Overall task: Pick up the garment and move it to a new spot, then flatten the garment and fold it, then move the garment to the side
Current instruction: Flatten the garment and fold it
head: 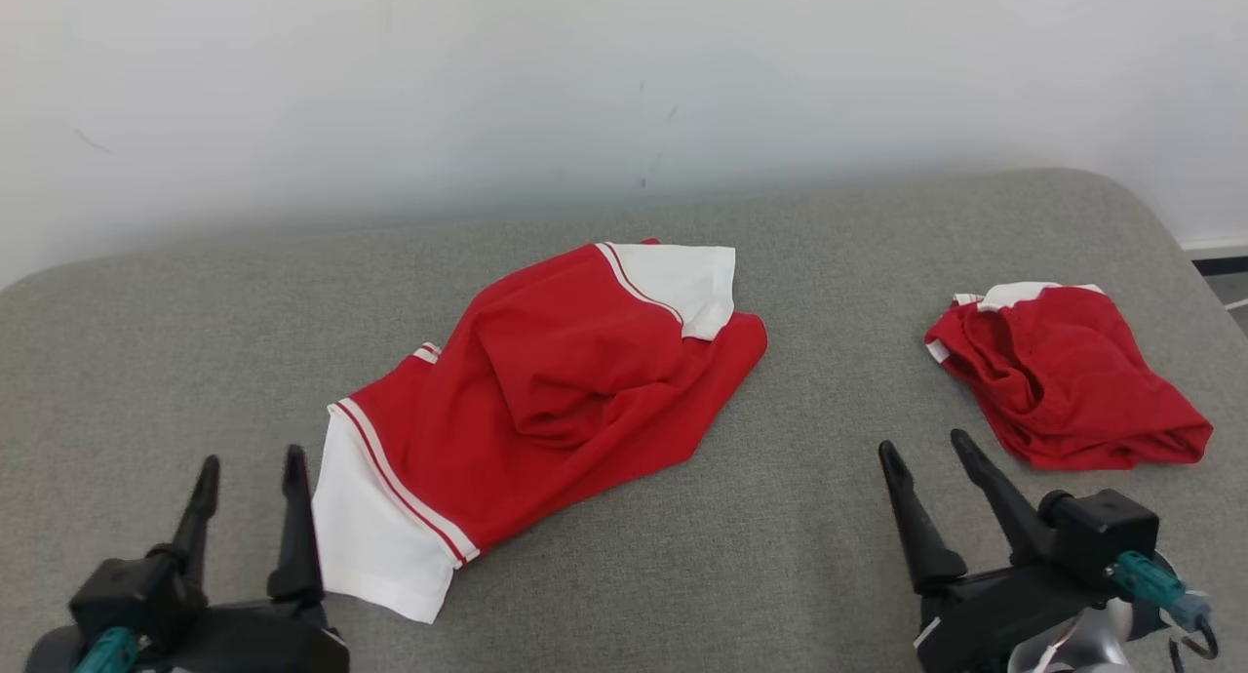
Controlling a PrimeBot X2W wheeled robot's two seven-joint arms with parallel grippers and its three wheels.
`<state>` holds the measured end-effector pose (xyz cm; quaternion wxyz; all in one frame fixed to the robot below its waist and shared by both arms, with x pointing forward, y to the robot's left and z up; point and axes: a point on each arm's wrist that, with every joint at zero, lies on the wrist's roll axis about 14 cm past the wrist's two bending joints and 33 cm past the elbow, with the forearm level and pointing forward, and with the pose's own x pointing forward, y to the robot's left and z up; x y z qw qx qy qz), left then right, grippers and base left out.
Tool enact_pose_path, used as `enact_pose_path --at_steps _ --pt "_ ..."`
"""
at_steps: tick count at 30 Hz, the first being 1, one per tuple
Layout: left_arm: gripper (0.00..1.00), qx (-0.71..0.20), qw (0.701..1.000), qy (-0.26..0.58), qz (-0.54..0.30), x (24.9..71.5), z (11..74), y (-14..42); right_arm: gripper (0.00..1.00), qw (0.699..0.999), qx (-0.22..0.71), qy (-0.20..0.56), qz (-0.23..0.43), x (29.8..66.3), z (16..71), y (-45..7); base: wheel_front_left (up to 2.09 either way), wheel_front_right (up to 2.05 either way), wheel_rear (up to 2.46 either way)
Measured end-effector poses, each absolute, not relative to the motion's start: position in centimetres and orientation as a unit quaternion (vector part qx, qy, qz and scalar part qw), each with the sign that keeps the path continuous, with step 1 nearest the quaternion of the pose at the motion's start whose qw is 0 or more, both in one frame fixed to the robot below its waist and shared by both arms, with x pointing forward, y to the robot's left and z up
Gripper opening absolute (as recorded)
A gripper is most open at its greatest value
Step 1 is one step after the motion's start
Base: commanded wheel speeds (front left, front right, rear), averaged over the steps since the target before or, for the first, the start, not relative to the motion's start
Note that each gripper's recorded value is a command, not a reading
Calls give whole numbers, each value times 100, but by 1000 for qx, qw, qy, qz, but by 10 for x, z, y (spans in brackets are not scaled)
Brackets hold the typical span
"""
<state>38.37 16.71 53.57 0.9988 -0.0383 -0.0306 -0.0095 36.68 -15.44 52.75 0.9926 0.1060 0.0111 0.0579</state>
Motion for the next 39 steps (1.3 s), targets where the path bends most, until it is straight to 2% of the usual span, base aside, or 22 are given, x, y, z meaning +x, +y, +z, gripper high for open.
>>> enact_pose_path --at_steps 8,16,39 --pt "100 -24 997 -29 -68 367 534 149 100 991 128 -31 2 366 543 -184 0 0 0" --pt "100 -9 998 9 -61 353 515 160 100 990 130 -51 -23 360 548 -201 0 0 0" --pt "100 -16 998 48 -45 340 499 167 100 992 122 -42 -18 358 538 -199 0 0 0"
